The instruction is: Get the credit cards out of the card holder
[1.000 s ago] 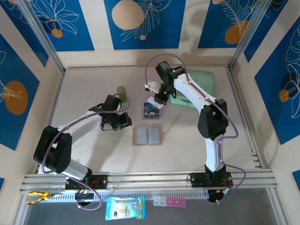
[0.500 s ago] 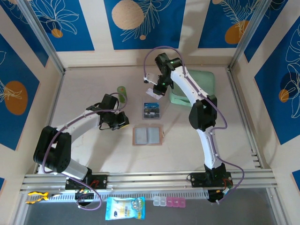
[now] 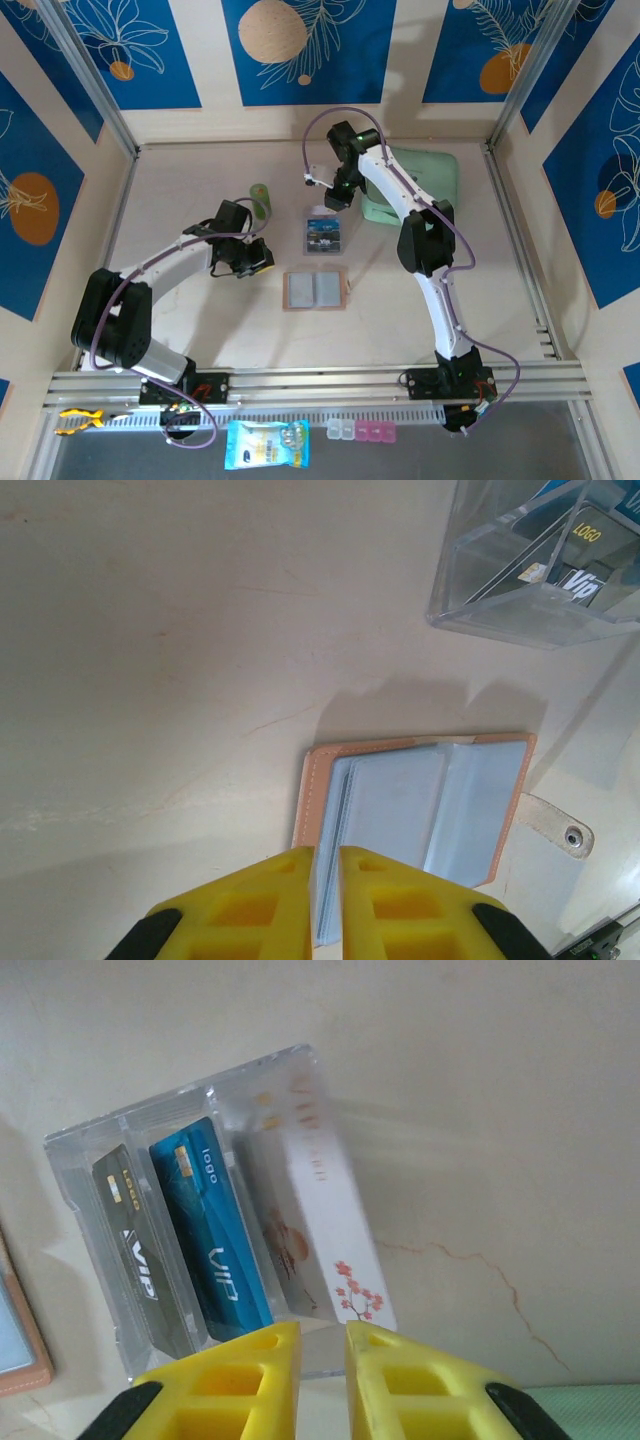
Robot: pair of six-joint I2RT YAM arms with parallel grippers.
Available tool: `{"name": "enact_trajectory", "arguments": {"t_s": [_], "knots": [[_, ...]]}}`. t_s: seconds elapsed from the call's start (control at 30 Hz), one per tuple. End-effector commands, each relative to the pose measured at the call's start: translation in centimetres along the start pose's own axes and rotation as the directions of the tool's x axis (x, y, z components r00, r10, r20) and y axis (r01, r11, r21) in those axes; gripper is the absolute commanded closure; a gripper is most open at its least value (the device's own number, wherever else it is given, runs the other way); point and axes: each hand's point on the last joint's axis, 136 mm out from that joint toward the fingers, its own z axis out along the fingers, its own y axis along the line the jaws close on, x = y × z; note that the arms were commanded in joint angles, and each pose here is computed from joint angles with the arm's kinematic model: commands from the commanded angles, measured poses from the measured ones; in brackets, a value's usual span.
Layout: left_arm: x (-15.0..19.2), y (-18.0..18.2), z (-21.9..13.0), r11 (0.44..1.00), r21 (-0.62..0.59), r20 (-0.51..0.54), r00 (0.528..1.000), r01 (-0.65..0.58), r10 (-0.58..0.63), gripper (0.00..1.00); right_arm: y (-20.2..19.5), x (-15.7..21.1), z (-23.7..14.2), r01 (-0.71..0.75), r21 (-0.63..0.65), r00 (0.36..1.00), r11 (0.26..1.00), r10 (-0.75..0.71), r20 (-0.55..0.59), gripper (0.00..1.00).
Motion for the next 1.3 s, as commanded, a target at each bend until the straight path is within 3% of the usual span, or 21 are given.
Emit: {"name": "enact_trajectory", "arguments": {"t_s": [0.0, 0.43, 0.9, 1.27], "knots": [[-0.5, -0.2, -0.2, 1.000, 0.008, -0.008, 1.000, -0.006, 0.007, 0.85, -1.1, -1.8, -2.4, 0.003, 0.073, 0.997, 0.997, -0.008, 0.072, 0.79], [-0.3, -0.2, 0.1, 1.000, 0.015, -0.015, 1.000, -0.006, 0.007, 0.85, -2.4, -3.5, -0.2, -0.062, 0.132, 0.992, 0.989, 0.046, 0.117, 0.74], [-0.1, 0.0, 0.2, 1.000, 0.013, -0.020, 1.000, -0.004, 0.004, 0.85, -1.3, -1.6, 3.6, -0.078, 0.060, 0.995, 0.995, 0.074, 0.063, 0.71], [0.0, -0.1, 0.0, 1.000, 0.021, -0.022, 1.000, -0.005, 0.006, 0.85, -0.9, -2.4, 1.6, -0.062, 0.062, 0.994, 0.996, 0.055, 0.098, 0.72]]}}
